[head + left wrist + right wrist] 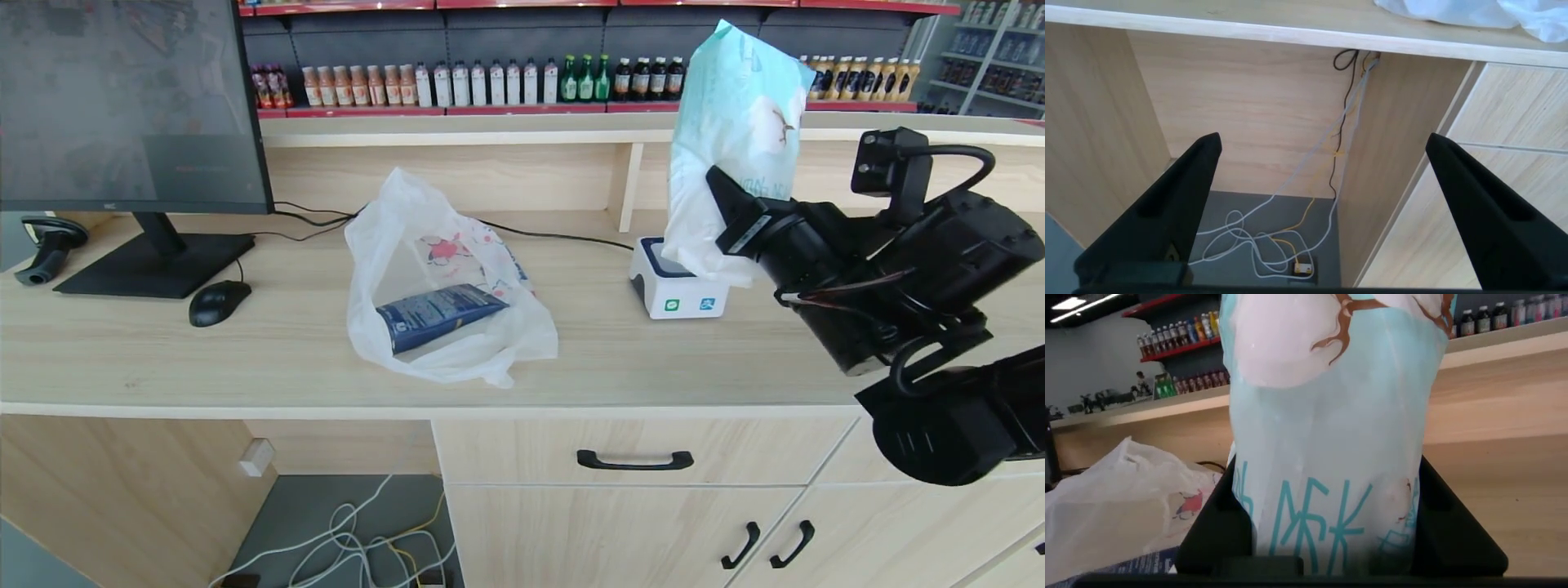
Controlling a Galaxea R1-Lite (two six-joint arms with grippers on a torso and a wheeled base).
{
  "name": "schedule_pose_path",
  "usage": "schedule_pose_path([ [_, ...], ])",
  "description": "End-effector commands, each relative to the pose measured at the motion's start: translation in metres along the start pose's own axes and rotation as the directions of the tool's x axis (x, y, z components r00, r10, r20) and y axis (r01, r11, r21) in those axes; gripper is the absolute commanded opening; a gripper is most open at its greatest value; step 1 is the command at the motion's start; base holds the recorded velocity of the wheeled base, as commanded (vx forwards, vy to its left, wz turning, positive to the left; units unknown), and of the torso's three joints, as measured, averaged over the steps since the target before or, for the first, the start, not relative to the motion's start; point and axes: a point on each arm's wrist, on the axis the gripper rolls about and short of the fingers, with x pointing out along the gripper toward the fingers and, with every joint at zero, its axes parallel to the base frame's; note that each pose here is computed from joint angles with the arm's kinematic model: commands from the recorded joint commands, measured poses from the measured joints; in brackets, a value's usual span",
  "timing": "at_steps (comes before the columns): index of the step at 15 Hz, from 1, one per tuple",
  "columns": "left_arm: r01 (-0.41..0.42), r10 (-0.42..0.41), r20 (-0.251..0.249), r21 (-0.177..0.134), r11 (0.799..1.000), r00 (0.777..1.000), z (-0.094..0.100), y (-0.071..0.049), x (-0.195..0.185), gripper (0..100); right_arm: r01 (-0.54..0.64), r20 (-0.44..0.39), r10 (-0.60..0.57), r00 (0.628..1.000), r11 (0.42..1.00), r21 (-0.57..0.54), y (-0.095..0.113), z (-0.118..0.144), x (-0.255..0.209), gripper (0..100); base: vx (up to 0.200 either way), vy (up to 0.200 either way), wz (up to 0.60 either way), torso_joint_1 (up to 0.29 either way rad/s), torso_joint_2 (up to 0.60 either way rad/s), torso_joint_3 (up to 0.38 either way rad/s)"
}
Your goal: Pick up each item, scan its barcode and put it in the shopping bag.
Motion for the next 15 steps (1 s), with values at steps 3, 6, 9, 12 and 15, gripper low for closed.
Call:
schedule_pose_path([
  [3,0.0,0.0,0.001,0.0,1.0,1.0,0.0,0.0,0.0,100,0.083,-0.015,-0.083,0.996,0.996,-0.021,-0.018,0.026,-0.044,0,0.0,0.0,0.0,0.0,0.0,0.0],
  [6,0.0,0.0,0.002,-0.003,1.0,1.0,0.0,0.0,0.0,100,0.09,-0.019,-0.091,0.996,0.995,-0.045,-0.017,0.024,-0.046,0,0.0,0.2,0.0,-0.001,0.01,0.002],
  [9,0.0,0.0,0.002,-0.003,1.0,1.0,0.0,0.0,0.0,100,0.088,-0.036,-0.091,0.995,0.994,-0.063,-0.019,0.016,-0.054,0,0.0,0.2,0.0,0.006,0.0,-0.001],
  [12,0.0,0.0,0.002,-0.003,1.0,1.0,0.0,0.0,0.0,100,0.075,-0.039,-0.079,0.996,0.994,-0.08,-0.02,0.015,-0.057,0,0.0,0.2,0.0,-0.006,0.0,0.001],
  [15,0.0,0.0,0.001,-0.001,1.0,1.0,0.0,0.0,0.0,100,0.065,-0.043,-0.068,0.997,0.994,-0.082,-0.019,0.011,-0.055,0,0.0,0.133,0.0,0.006,0.0,0.002],
])
